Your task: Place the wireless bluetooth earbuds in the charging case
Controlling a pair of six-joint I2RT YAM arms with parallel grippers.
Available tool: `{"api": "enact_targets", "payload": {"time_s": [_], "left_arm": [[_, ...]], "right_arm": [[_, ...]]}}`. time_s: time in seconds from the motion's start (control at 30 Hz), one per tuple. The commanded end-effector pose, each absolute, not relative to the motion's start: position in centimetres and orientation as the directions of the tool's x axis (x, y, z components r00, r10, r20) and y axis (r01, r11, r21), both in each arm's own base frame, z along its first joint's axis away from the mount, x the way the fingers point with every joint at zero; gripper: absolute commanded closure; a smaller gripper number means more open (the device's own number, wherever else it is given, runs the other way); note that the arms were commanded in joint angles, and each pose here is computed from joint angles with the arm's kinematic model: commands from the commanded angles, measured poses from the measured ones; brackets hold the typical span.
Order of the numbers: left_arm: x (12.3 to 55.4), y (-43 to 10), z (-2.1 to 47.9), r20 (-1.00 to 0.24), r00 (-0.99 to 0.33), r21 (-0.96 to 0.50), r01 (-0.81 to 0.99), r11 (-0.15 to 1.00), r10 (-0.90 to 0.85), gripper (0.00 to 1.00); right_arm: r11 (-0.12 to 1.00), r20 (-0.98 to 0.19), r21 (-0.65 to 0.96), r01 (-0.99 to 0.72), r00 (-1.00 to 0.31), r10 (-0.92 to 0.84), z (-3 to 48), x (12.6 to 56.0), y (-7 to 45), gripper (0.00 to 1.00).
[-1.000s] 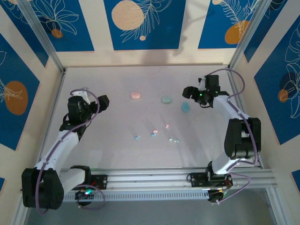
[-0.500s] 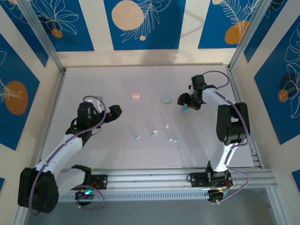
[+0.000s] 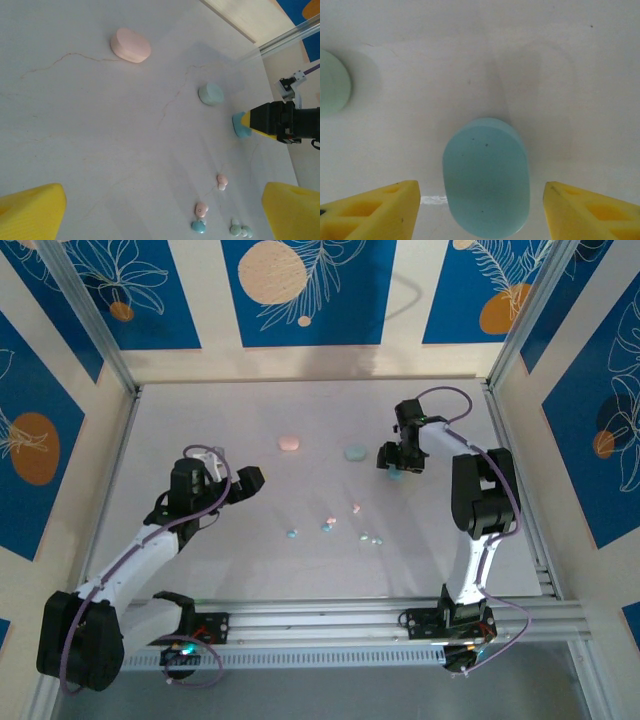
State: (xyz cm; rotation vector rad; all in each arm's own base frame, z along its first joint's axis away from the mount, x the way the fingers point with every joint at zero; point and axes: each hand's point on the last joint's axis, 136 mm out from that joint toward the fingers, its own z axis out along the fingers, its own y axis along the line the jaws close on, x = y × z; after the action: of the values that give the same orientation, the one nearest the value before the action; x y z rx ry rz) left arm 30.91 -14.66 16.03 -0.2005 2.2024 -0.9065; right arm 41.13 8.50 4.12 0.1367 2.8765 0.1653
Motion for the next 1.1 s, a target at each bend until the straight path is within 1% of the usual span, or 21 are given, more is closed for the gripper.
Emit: {"api": "enact_targets", "payload": {"time_s": [0.0, 0.1, 0.17, 0.37, 0.43, 0.5, 0.57, 0.63, 0.73, 0.8, 0.87, 0.97, 1.0, 1.07], "left_arm": [[31.1, -15.5, 16.8, -0.574, -0.723, -0.674, 0.151, 0.723, -0.384, 0.00], [31.1, -15.7, 16.9, -0.571, -0.727, -0.676, 0.155, 0.720, -0.380, 0.00], [31.1, -15.9, 16.9, -0.570, -0.731, -0.678, 0.161, 0.718, -0.375, 0.01], [31.2, -16.4, 17.0, -0.567, -0.740, -0.679, 0.171, 0.713, -0.363, 0.03], [31.2, -16.7, 17.1, -0.566, -0.743, -0.682, 0.177, 0.710, -0.358, 0.04], [31.2, -17.1, 17.3, -0.565, -0.747, -0.686, 0.187, 0.703, -0.352, 0.06], [31.2, -17.6, 17.7, -0.565, -0.749, -0.688, 0.197, 0.698, -0.345, 0.08], [31.2, -18.0, 18.0, -0.566, -0.752, -0.689, 0.206, 0.695, -0.338, 0.09], [31.0, -18.8, 18.8, -0.567, -0.758, -0.691, 0.222, 0.688, -0.324, 0.11], [30.6, -19.5, 19.6, -0.568, -0.761, -0.696, 0.240, 0.677, -0.314, 0.12], [30.2, -20.4, 20.6, -0.571, -0.762, -0.704, 0.262, 0.660, -0.305, 0.14], [29.3, -22.0, 22.8, -0.582, -0.760, -0.717, 0.314, 0.622, -0.288, 0.14], [28.9, -22.7, 23.6, -0.587, -0.759, -0.721, 0.333, 0.608, -0.280, 0.14], [28.3, -23.9, 25.1, -0.593, -0.760, -0.730, 0.365, 0.578, -0.268, 0.14]], "right_arm": [[0.994, -0.239, 0.094, 0.057, -0.968, 0.078, 4.1, 41.3, 8.4, 0.34], [0.995, -0.233, 0.087, 0.045, -0.970, 0.064, 3.7, 41.3, 8.3, 0.37], [0.996, -0.227, 0.088, 0.028, -0.973, 0.047, 3.4, 41.3, 8.5, 0.43], [0.995, -0.222, 0.093, -0.023, -0.975, -0.002, 3.0, 41.4, 8.8, 0.46], [0.994, -0.229, 0.096, -0.045, -0.973, -0.022, 3.1, 41.5, 9.0, 0.53], [0.992, -0.243, 0.104, -0.076, -0.969, -0.049, 3.6, 41.4, 9.5, 0.55], [0.986, -0.278, 0.118, -0.121, -0.957, -0.084, 4.8, 41.3, 10.4, 0.62], [0.971, -0.337, 0.147, -0.187, -0.933, -0.128, 6.5, 41.1, 11.9, 0.62], [0.924, -0.462, 0.214, -0.316, -0.867, -0.189, 10.3, 39.9, 14.9, 0.64], [0.863, -0.586, 0.261, -0.432, -0.782, -0.214, 14.0, 38.6, 17.3, 0.64], [0.778, -0.703, 0.262, -0.571, -0.665, -0.252, 17.4, 36.6, 19.7, 0.65], [0.615, -0.854, 0.159, -0.772, -0.420, -0.306, 21.7, 32.8, 22.9, 0.67], [0.559, -0.888, 0.107, -0.822, -0.332, -0.318, 22.7, 31.4, 23.8, 0.67], [0.487, -0.924, 0.002, -0.873, -0.187, -0.332, 24.2, 29.4, 25.0, 0.68]]}}
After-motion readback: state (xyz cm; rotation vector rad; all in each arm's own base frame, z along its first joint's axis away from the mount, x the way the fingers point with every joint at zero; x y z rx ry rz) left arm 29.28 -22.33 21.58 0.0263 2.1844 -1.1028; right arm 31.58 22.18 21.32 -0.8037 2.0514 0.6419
